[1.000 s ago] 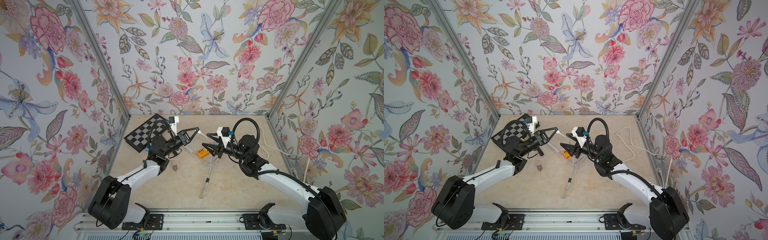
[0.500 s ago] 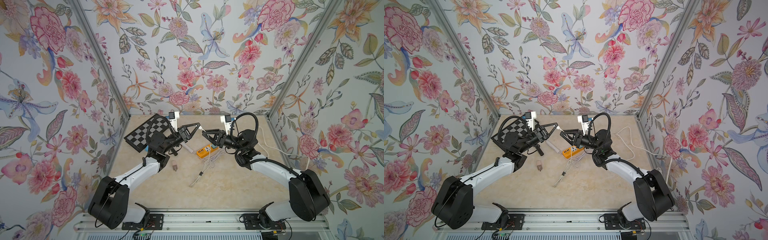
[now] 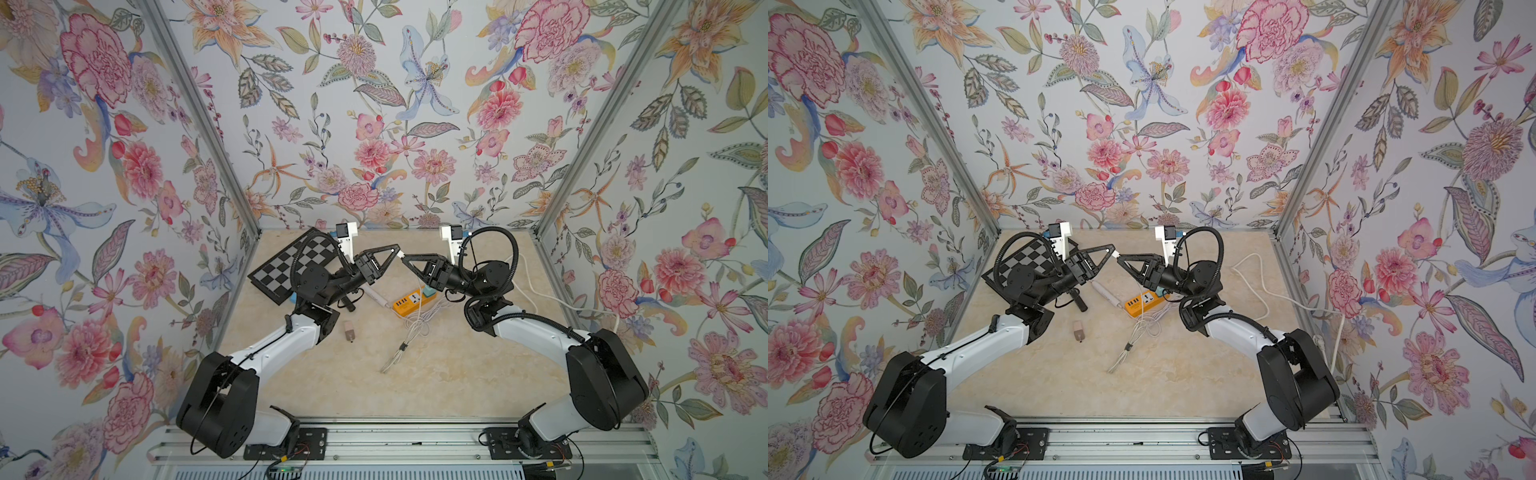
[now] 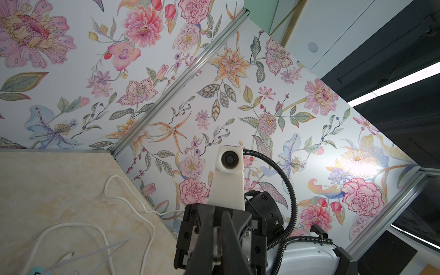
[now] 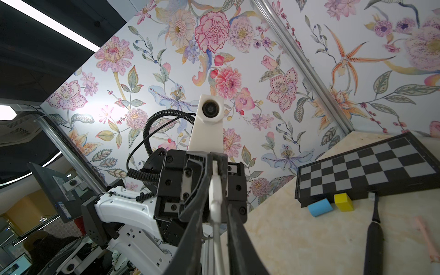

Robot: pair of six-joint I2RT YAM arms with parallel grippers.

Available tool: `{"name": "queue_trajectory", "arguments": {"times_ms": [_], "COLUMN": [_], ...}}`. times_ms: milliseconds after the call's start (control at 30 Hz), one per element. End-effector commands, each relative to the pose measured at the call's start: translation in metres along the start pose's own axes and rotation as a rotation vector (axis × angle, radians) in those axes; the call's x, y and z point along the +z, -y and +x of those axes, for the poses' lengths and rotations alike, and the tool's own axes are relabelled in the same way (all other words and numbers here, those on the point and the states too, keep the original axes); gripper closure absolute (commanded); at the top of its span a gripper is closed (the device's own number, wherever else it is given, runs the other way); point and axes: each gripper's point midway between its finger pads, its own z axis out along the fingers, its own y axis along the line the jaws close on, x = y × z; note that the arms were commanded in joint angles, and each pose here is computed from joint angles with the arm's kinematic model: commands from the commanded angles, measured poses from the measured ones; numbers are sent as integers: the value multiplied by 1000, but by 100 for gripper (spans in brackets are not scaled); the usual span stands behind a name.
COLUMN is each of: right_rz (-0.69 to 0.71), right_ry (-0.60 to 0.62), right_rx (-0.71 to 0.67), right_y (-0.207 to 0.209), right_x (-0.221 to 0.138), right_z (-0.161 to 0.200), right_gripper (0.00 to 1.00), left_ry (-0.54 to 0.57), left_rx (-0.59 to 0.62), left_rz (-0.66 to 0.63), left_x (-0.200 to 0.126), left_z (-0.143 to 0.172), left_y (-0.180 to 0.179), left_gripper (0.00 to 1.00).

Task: Charge the electric toothbrush
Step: Pick up the charging cable from the center of the board.

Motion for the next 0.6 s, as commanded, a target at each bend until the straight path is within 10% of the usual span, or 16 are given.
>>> {"name": "queue_trajectory", "arguments": {"times_ms": [0,400,567], "right_rz": [-75,-97,25], "right_ry": [44,40,16], "right_rx": [-44,-68,-106], "right_y": [-22,-27,-7], "right_x": [6,6,-12], "right_z": [-17,-18,-15], "right_gripper": [79,100,100], "left_ry": [-6,-1,-51], "left_rx": [25,57,310], "left_rz": [46,1,-391], "left_x": [4,5,-14], "left_z": [1,1,-12], "left_y": [11,7,-32], "left_gripper": [100,99,58]}}
